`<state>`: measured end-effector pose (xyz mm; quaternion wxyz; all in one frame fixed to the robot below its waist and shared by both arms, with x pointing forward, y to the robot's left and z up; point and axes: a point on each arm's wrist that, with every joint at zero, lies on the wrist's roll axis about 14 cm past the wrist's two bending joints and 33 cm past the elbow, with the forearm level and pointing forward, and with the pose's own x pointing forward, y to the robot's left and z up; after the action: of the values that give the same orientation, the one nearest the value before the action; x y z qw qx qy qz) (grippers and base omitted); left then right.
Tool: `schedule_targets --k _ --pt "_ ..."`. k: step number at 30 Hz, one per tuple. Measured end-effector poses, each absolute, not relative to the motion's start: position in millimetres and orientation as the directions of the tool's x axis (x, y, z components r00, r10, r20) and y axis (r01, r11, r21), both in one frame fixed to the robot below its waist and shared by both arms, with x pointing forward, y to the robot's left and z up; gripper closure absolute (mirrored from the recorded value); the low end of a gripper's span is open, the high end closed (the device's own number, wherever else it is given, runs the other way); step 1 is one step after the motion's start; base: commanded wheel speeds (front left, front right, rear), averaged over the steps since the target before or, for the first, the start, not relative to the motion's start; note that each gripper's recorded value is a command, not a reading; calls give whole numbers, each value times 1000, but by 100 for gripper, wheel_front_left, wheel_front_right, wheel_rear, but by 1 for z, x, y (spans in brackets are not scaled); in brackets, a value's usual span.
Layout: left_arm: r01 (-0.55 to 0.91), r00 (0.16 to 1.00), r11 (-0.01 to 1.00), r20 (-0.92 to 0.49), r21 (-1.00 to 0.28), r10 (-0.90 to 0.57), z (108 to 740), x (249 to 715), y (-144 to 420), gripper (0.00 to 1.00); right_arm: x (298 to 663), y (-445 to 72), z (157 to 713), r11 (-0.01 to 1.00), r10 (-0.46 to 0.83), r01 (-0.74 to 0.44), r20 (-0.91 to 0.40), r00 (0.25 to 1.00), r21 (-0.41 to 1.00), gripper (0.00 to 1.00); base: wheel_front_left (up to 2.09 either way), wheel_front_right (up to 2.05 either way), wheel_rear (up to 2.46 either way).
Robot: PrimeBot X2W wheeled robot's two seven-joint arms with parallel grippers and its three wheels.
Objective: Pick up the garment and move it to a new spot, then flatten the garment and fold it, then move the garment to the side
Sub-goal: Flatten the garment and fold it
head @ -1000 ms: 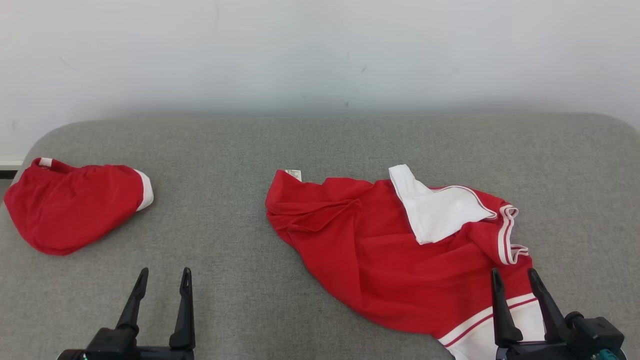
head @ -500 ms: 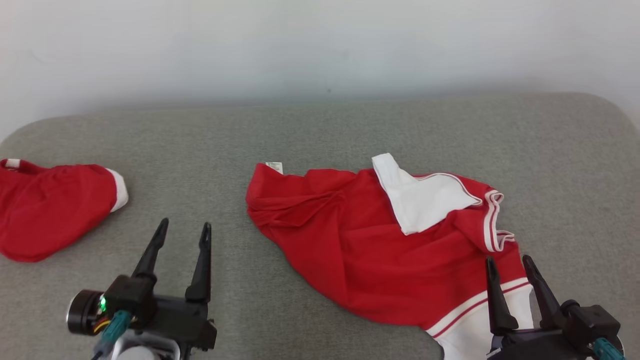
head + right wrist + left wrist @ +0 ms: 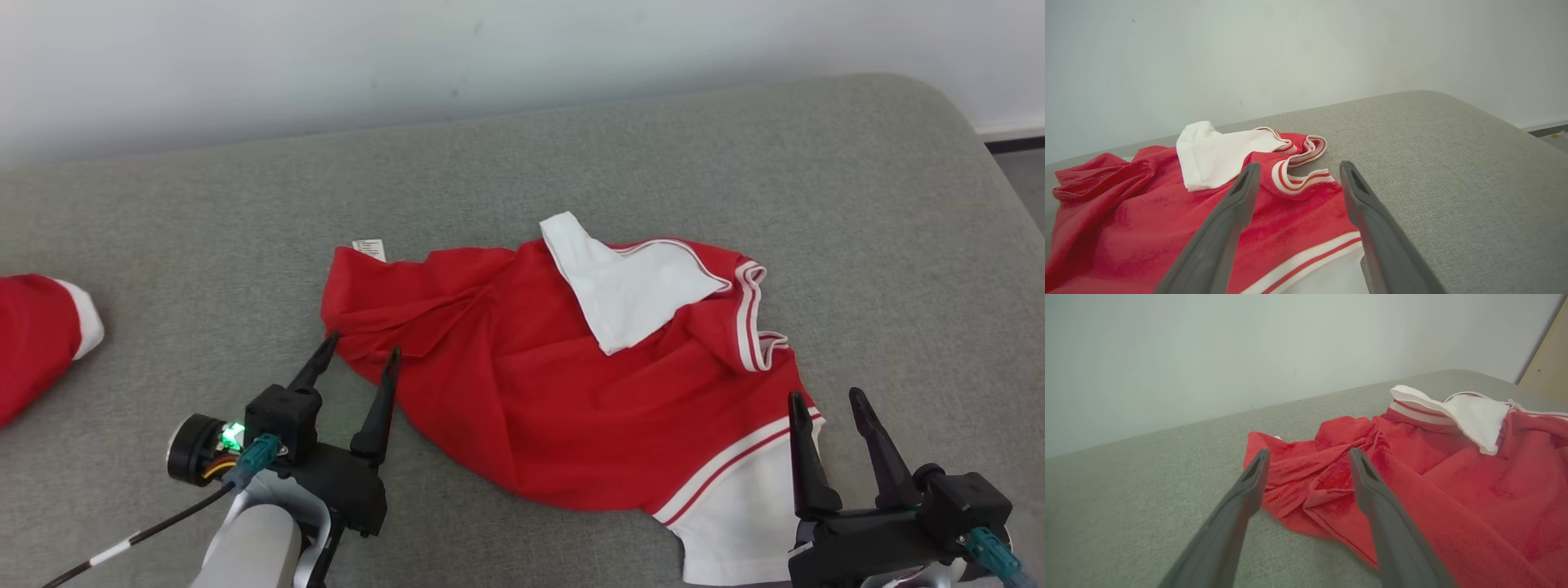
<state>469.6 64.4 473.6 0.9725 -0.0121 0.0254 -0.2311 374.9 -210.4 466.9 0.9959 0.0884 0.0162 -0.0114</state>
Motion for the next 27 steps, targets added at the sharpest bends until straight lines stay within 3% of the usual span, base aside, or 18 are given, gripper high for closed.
schedule_targets --k 11,12,13,14,27 --pt "509 834 858 -207 -66 -511 423 472 42 0 372 -223 463 983 -61 69 -51 997 169 0 0 0 0" --pt "510 834 857 -206 -69 -512 424 473 41 50 371 -224 463 983 -64 71 -52 997 168 0 0 0 0" --pt "511 833 857 -204 -70 -514 425 474 40 63 371 -225 463 983 -66 73 -51 997 167 0 0 0 0" --pt "512 833 856 -200 -70 -515 426 474 39 98 370 -226 464 983 -67 74 -49 997 165 0 0 0 0" --pt "435 895 892 -48 -124 -443 474 463 62 100 365 -213 462 983 -31 40 -52 998 179 0 0 0 0"
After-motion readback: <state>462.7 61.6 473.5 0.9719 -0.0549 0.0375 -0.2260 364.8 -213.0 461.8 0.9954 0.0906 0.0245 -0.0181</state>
